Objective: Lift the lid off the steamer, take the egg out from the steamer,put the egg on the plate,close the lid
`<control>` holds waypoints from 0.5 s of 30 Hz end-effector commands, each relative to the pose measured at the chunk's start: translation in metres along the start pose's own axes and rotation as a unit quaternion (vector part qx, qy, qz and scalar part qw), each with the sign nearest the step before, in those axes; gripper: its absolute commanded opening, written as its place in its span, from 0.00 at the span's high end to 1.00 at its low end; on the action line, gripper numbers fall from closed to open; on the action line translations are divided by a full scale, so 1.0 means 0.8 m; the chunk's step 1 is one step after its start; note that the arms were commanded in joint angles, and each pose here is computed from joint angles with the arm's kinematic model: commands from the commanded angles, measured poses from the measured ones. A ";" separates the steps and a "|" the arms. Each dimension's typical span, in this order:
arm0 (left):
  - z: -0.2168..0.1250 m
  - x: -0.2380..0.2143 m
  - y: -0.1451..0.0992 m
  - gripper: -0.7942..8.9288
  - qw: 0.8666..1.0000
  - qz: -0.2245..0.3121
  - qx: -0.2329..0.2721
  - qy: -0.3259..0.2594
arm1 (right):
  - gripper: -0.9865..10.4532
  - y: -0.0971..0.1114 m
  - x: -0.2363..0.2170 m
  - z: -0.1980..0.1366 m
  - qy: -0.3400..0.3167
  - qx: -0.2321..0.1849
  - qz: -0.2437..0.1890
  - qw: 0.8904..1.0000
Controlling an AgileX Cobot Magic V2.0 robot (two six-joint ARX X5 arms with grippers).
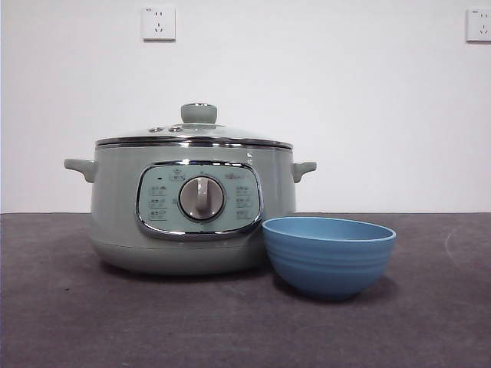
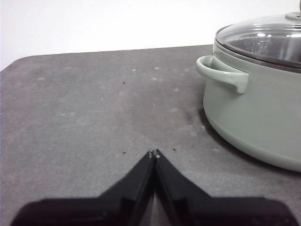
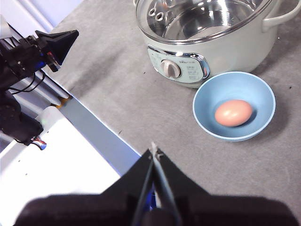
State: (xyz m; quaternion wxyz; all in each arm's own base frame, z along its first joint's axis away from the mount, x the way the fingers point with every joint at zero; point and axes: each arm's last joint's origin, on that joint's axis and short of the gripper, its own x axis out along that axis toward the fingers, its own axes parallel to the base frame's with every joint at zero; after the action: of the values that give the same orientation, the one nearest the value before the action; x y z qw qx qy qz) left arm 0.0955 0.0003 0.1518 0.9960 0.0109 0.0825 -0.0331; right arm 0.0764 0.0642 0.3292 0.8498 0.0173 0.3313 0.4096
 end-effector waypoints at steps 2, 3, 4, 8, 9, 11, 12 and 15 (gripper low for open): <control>-0.005 0.002 0.000 0.92 1.000 -0.001 -0.004 0.003 | 0.91 -0.001 0.002 -0.001 0.002 0.003 -0.001 1.000; -0.005 0.002 0.000 0.92 1.000 0.000 -0.004 0.003 | 0.91 -0.001 0.002 -0.001 0.002 0.003 -0.001 1.000; -0.005 0.002 0.000 0.92 1.000 -0.001 -0.004 0.003 | 0.91 -0.001 0.002 -0.001 0.002 0.003 -0.001 1.000; -0.005 0.002 0.000 0.92 1.000 0.000 -0.004 0.003 | 0.91 -0.001 0.002 -0.001 0.002 0.003 -0.001 1.000; -0.005 0.002 0.000 0.92 1.000 -0.001 -0.004 0.003 | 0.91 -0.001 0.002 -0.001 0.002 0.003 -0.001 1.000; -0.005 0.002 0.000 0.92 1.000 -0.001 -0.004 0.003 | 0.91 -0.001 0.002 -0.001 0.000 -0.011 -0.002 1.000; -0.005 0.002 0.000 0.92 1.000 -0.001 -0.004 0.003 | 0.91 -0.001 0.001 -0.001 -0.004 -0.025 -0.005 1.000; -0.005 0.002 0.000 0.92 1.000 -0.001 -0.004 0.003 | 0.91 -0.004 -0.006 0.000 -0.031 -0.057 -0.046 0.997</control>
State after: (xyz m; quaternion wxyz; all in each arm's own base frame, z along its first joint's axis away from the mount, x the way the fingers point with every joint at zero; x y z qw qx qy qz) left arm 0.0955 0.0003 0.1518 0.9960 0.0109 0.0825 -0.0331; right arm 0.0768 0.0608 0.3316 0.8691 -0.0103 0.3009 0.3924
